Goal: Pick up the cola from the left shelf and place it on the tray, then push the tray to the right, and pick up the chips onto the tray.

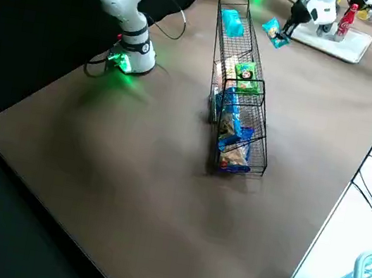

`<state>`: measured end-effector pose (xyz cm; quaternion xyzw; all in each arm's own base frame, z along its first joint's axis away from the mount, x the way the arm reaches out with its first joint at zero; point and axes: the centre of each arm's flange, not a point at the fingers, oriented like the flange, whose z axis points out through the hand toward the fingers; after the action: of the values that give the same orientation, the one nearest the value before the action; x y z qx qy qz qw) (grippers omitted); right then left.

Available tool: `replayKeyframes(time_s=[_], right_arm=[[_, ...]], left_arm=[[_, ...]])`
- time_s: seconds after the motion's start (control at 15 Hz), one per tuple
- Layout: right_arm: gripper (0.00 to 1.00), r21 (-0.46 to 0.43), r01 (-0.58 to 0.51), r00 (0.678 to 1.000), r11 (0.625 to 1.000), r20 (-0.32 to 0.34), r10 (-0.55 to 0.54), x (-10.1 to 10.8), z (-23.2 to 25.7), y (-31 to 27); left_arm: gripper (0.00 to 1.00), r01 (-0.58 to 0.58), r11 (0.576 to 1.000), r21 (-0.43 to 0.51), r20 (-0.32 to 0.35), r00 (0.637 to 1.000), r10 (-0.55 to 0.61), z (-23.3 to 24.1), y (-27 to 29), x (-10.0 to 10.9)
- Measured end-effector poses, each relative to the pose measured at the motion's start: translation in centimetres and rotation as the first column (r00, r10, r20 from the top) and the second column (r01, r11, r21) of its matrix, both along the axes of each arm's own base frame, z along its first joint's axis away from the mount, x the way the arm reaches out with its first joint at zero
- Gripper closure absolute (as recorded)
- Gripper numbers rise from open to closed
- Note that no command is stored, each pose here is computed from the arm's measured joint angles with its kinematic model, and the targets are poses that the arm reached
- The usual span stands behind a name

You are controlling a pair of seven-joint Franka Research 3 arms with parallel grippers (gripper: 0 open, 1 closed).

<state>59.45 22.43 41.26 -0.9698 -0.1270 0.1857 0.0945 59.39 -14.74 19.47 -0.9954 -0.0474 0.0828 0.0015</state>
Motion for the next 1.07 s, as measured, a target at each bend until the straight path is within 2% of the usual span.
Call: replayKeyframes(time_s=[0.2, 0.47, 0.87, 1.07], right_arm=[[0.93, -0.003, -0.015, 1.000, 1.000, -0.008, 0.015, 0.7, -2.7, 0.2], [0.93, 0.001, -0.049, 0.999, 0.999, -0.001, 0.049, 1.5, -7.0, 1.0], [0.93, 0.030, -0.112, 0.991, 0.993, 0.082, 0.110, 2.2, -10.7, 4.1], [0.93, 0.044, -0.188, 0.979, 0.981, 0.085, 0.184, 1.5, -12.7, 6.0]], left_arm=[[0.93, -0.037, 0.999, 0.007, 0.028, 0.999, 0.036, 0.6, -8.5, -1.0], [0.93, -0.020, 1.000, 0.000, 0.045, 0.999, 0.019, -0.2, -19.4, -3.8], [0.93, 0.051, 0.997, -0.063, 0.052, 0.998, -0.048, -0.2, -29.8, -7.5], [0.94, 0.088, 0.991, -0.097, 0.054, 0.995, -0.083, 0.2, -33.9, -9.7]])
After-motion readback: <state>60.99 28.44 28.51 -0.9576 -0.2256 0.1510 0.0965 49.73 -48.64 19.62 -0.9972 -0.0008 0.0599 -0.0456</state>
